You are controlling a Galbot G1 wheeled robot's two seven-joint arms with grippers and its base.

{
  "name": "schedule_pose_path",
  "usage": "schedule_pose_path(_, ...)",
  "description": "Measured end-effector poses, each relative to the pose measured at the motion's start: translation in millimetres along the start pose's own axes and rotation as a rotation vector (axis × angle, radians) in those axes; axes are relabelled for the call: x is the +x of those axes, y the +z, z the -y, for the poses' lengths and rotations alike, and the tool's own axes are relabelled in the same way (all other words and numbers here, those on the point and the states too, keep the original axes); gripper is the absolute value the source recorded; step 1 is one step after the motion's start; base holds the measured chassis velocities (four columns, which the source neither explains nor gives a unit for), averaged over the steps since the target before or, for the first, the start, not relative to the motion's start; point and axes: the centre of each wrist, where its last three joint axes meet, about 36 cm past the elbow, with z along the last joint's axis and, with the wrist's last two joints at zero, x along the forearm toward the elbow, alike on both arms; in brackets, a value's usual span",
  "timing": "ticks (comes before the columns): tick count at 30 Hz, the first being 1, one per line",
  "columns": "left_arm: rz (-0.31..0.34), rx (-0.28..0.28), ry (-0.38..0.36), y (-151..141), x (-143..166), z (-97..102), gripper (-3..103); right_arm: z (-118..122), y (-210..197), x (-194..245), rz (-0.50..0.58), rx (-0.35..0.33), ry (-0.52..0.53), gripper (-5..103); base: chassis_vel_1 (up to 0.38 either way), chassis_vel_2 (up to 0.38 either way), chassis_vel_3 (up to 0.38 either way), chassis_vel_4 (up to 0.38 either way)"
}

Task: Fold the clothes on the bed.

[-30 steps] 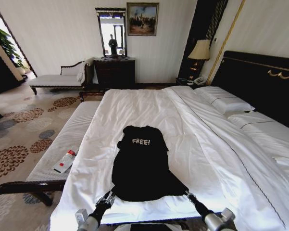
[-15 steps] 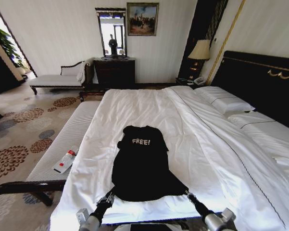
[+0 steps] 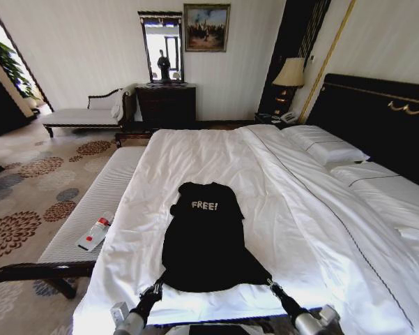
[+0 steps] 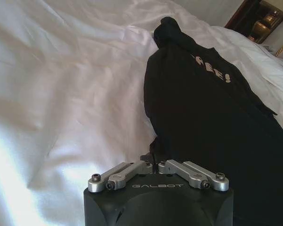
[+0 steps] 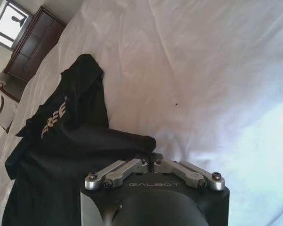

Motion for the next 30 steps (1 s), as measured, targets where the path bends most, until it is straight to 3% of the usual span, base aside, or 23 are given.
schedule_pose_path(3, 0.003, 0.002, -0.005, 0.0, 5.7, 0.4, 0, -0.6, 0.0, 0.4, 0.000, 0.003, 0.000, 1, 0.000, 0.000, 0.000, 0.000)
schedule_pose_path(6, 0.018, -0.002, -0.019, -1.0, 27.7, 1.2, 0, 0.2, 4.0, 3.2, 0.002, 0.062, 0.018, 1, 0.000, 0.000, 0.000, 0.000)
schedule_pose_path(16, 0.084, 0.008, -0.070, -2.8, 79.9, 6.2, 0, -14.9, 12.8, 19.9, -0.029, 0.143, 0.018, 1, 0.000, 0.000, 0.000, 0.000)
schedule_pose_path(20, 0.091, -0.038, -0.097, 10.0, 98.5, 4.3, 0, -18.6, 22.6, 30.8, -0.068, 0.211, 0.064, 1, 0.000, 0.000, 0.000, 0.000)
schedule_pose_path(30, 0.080, -0.074, -0.148, 12.5, 129.3, 0.0, 0, -15.8, 50.3, 48.3, -0.152, 0.279, 0.123, 1, 0.000, 0.000, 0.000, 0.000)
